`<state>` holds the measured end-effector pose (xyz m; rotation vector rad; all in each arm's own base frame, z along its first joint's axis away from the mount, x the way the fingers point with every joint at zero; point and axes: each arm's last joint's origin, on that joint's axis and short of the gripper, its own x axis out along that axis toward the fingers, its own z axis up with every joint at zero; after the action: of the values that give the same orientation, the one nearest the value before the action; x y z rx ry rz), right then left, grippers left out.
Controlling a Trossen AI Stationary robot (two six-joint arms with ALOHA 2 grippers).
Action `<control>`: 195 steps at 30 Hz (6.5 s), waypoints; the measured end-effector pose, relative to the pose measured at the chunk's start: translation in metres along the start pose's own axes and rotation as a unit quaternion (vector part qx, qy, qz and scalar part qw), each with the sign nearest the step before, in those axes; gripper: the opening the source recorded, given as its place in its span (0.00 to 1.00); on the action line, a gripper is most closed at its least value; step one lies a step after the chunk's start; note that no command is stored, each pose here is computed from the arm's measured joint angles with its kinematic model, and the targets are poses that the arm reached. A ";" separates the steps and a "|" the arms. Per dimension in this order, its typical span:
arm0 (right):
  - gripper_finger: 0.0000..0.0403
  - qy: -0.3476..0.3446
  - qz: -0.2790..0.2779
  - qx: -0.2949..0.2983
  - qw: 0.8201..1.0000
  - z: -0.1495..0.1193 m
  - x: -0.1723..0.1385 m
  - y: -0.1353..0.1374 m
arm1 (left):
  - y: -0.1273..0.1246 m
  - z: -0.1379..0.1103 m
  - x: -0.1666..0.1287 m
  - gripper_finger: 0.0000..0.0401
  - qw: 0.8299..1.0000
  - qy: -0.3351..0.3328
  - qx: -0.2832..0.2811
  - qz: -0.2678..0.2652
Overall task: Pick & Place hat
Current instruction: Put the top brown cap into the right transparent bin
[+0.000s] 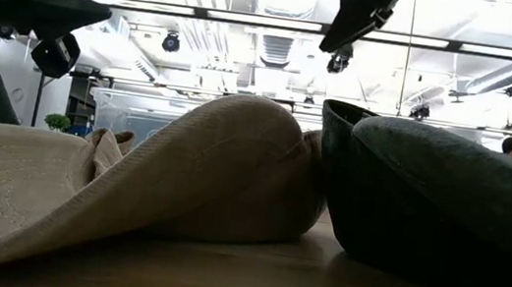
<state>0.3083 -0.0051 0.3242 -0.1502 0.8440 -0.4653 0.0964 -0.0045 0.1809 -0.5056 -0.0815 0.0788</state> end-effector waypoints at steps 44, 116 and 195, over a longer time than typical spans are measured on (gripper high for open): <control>0.54 0.013 0.020 0.012 1.000 -0.015 0.001 0.024 | -0.058 0.097 0.031 0.37 0.890 0.272 -0.194 0.311; 0.54 0.016 0.021 -0.001 1.000 -0.017 0.002 0.025 | -0.034 0.008 0.068 0.02 0.780 0.421 -0.260 0.381; 0.31 -0.357 -0.056 0.059 0.931 0.058 -0.029 0.017 | -0.100 0.152 0.122 0.02 0.923 -0.047 0.191 0.332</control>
<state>0.3409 0.0198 0.3773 -0.2385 0.0912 -0.5175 0.2084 -0.0070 0.3688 -0.1173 0.0166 0.7711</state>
